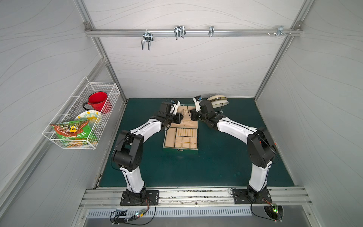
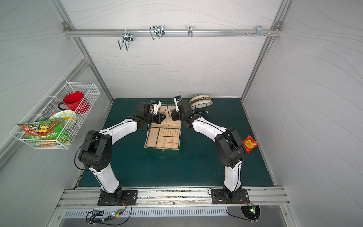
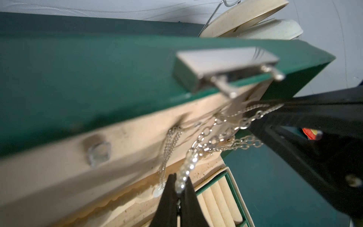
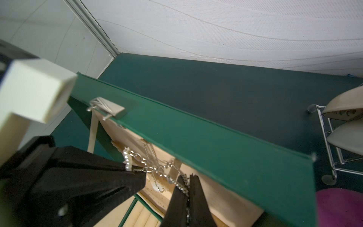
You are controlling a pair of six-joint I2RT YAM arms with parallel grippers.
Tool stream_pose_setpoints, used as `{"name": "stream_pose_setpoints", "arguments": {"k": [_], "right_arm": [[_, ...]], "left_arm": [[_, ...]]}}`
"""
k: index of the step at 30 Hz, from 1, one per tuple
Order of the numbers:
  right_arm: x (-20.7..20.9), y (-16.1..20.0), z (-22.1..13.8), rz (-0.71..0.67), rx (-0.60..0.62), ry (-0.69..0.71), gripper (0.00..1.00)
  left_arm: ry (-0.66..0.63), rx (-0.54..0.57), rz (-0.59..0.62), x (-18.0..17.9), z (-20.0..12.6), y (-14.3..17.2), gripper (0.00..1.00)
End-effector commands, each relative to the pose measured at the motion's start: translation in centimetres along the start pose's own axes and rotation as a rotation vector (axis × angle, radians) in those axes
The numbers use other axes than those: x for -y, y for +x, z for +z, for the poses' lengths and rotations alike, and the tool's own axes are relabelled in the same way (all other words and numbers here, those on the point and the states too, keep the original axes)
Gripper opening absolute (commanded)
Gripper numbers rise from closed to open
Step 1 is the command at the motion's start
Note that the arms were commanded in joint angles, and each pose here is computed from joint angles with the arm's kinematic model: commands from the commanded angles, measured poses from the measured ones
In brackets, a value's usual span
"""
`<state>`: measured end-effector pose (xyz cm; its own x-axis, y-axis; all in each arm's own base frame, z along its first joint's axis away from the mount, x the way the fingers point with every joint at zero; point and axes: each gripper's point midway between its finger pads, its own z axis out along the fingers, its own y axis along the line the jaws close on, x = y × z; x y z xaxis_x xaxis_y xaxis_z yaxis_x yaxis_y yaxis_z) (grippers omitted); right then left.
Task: Put jewelry chain into jewelry box
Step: Hang the necklace on the jewelry box clasp.
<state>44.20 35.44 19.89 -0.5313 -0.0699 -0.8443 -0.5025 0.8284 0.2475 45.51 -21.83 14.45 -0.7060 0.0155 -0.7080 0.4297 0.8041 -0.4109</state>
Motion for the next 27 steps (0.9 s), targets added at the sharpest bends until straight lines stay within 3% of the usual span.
{"name": "stream_pose_setpoints", "arguments": {"k": [1, 11, 27], "right_arm": [[0.0, -0.2, -1.1, -0.022, -0.068, 0.053, 0.0], [-0.1, 0.1, -1.3, 0.046, -0.143, 0.098, 0.0], [0.2, 0.5, 0.2, 0.19, -0.104, 0.105, 0.0]], "left_arm": [[0.015, 0.03, 0.01, 0.5, 0.2, -1.8, 0.0], [0.016, 0.006, -0.01, 0.3, 0.8, -1.4, 0.0], [0.038, 0.056, -0.067, 0.8, 0.4, -2.2, 0.0]]}}
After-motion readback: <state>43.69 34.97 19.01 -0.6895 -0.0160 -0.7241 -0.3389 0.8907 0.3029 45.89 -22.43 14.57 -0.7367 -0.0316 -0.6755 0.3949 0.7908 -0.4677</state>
